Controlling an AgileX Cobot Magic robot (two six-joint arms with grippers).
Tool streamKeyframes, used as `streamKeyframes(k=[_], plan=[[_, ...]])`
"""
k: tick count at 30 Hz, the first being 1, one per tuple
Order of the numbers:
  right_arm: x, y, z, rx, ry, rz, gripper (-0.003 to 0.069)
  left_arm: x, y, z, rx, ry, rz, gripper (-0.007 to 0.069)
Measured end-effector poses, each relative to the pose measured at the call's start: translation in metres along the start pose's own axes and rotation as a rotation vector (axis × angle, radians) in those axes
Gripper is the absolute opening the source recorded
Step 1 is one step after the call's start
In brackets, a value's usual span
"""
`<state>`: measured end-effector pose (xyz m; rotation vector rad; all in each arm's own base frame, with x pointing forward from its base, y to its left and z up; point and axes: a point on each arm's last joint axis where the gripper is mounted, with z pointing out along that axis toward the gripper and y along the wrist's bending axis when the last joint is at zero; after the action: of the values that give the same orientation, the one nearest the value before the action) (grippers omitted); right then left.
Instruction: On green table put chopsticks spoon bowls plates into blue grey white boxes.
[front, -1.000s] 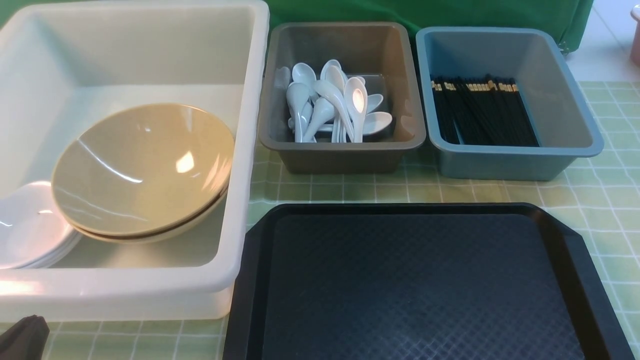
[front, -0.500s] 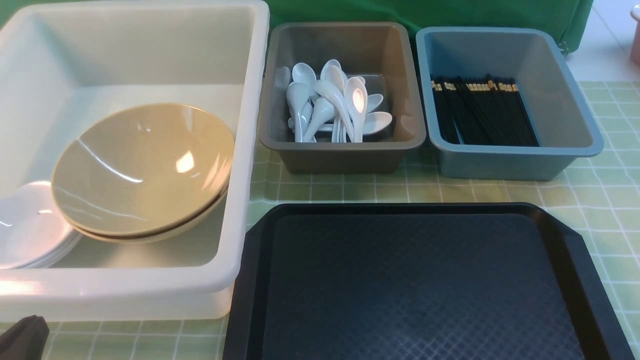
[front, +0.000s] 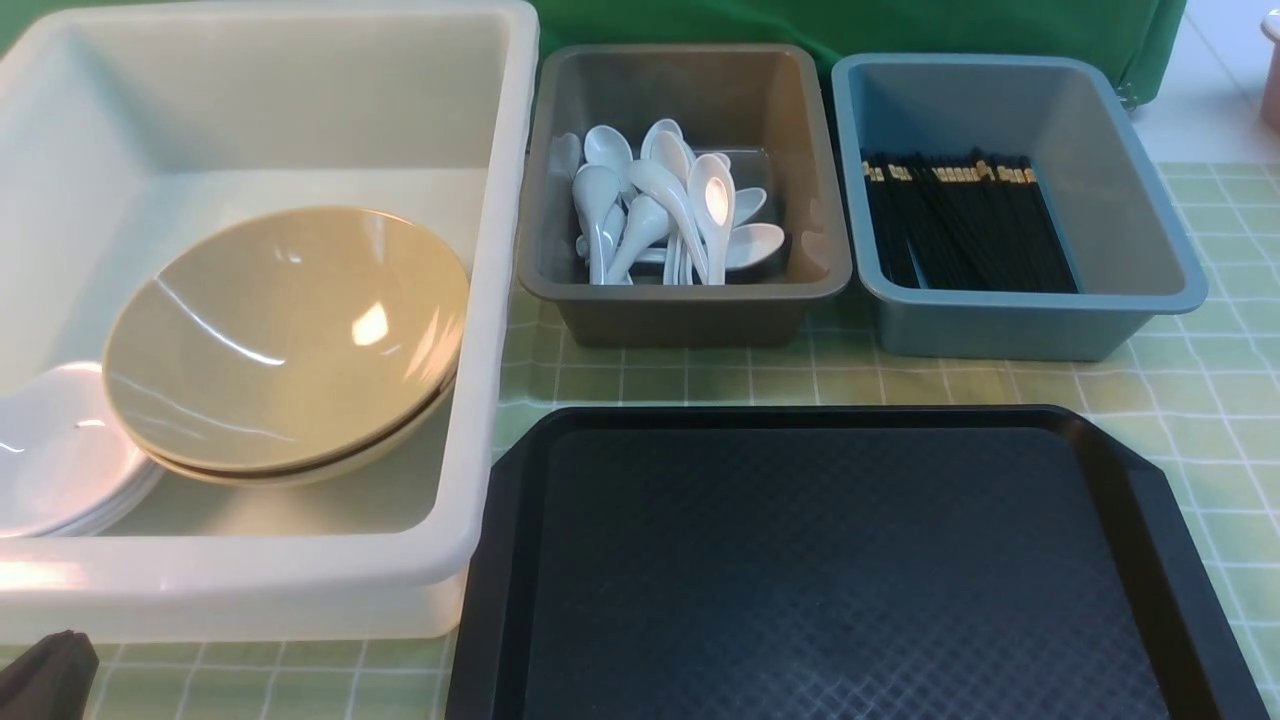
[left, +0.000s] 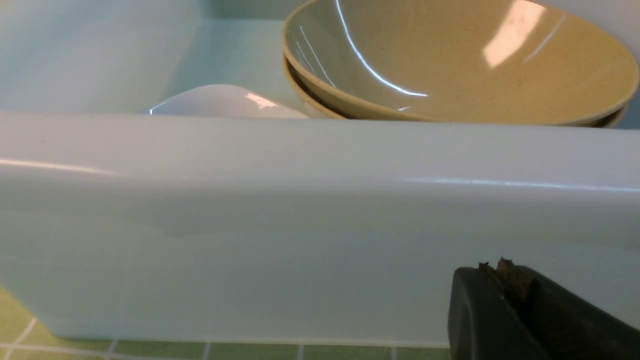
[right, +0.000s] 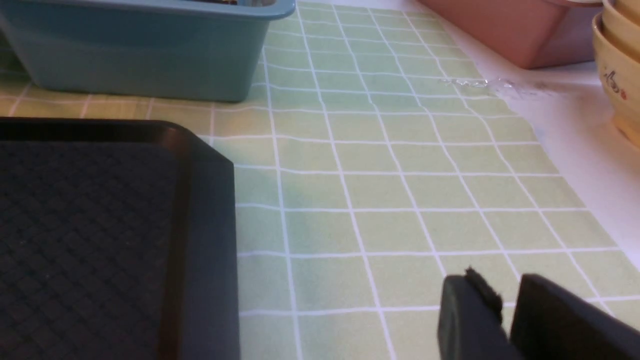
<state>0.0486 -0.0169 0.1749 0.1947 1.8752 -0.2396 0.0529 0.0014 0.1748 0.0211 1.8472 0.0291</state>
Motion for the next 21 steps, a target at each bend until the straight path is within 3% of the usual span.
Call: streamKeyframes(k=[21], plan=[[0.0, 0.0001, 0.0, -0.001, 0.0, 0.0, 0.0165, 0.0, 0.0007, 0.0, -0.013, 0.0, -0.004, -0.0001]])
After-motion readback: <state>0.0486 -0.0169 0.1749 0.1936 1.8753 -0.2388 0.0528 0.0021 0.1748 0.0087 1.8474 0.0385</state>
